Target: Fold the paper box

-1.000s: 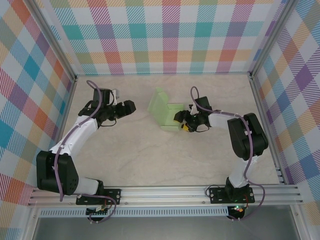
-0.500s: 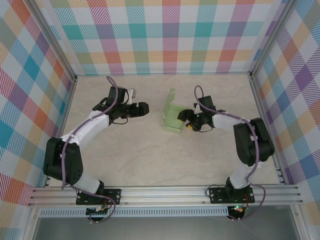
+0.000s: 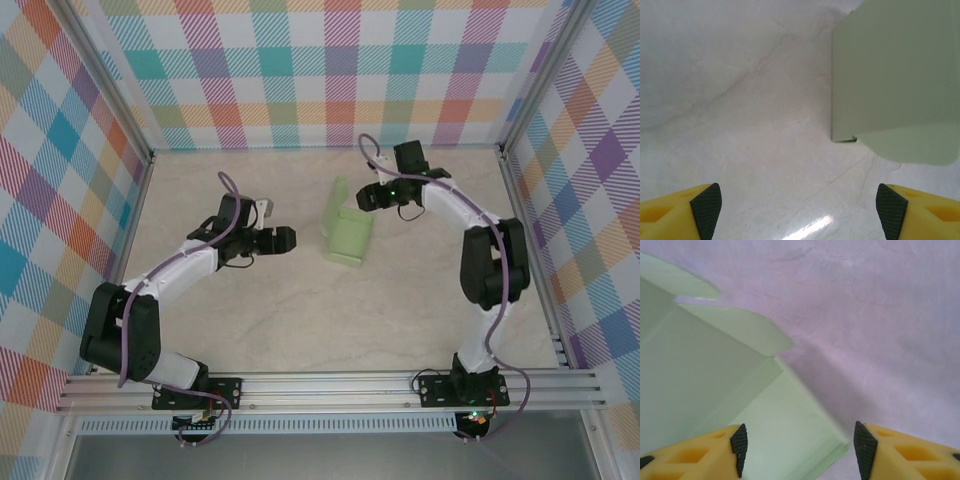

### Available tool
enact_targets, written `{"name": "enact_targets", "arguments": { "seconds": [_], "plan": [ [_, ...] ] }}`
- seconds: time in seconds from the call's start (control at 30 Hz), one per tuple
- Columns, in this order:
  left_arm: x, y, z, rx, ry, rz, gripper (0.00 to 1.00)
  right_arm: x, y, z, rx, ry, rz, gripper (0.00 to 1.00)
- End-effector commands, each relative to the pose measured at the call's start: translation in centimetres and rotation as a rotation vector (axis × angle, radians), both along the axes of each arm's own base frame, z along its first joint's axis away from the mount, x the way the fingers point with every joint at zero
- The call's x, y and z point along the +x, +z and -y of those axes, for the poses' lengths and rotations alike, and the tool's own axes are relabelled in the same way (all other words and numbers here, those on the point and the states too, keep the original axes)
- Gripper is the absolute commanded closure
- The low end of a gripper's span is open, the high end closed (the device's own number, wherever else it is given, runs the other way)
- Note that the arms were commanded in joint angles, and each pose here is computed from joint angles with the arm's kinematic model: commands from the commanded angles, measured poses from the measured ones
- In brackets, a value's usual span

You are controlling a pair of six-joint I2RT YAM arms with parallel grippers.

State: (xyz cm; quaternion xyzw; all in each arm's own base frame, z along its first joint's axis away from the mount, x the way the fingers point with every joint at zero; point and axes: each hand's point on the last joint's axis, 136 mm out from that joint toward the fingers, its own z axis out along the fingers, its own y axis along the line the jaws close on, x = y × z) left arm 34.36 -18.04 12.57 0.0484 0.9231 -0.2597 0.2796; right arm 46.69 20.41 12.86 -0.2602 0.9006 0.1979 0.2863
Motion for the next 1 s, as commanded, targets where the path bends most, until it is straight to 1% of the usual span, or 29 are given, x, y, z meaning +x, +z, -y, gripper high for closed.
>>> {"name": "enact_targets", "arguments": {
  "seconds": [0.0, 0.07, 0.2, 0.37, 0.43, 0.63, 0.73, 0.77, 0.87, 0.97],
  "plan": [
    [0.2, 1.9, -0.3, -0.001, 0.017, 0.107, 0.16, -2.2, -4.4, 1.4, -0.251, 0.350, -0.015, 0.47],
    [0.0, 1.8, -0.7, 0.011, 0.023, 0.111, 0.16, -1.9, -5.5, 1.7, -0.298, 0.420, -0.002, 0.47],
    [-0.4, 1.0, -1.1, 0.040, 0.028, 0.092, 0.16, -1.0, -5.4, 1.2, -0.270, 0.474, 0.055, 0.48],
    [-0.4, 0.9, -1.5, 0.056, 0.043, 0.094, 0.16, -0.2, -5.8, 0.0, -0.226, 0.502, 0.052, 0.56],
    [-0.4, 1.0, -1.6, 0.059, 0.048, 0.095, 0.16, 0.0, -6.2, 0.1, -0.235, 0.506, 0.054, 0.57],
    [-0.5, 0.8, -2.0, 0.077, 0.060, 0.090, 0.16, 0.1, -7.0, 0.2, -0.257, 0.518, 0.053, 0.66],
    [-0.4, 0.8, -2.0, 0.075, 0.065, 0.087, 0.17, 0.4, -7.2, 0.7, -0.283, 0.480, 0.049, 0.71],
    [-0.3, 0.9, -1.9, 0.072, 0.069, 0.087, 0.17, 0.5, -7.1, 0.9, -0.287, 0.453, 0.047, 0.76],
    [0.0, 1.3, -2.0, 0.065, 0.086, 0.086, 0.16, 0.6, -6.4, 1.1, -0.267, 0.356, 0.042, 0.83],
    [0.3, 1.8, -2.0, 0.061, 0.098, 0.095, 0.16, 0.1, -5.8, 1.2, -0.245, 0.238, 0.023, 0.85]
  ]
}}
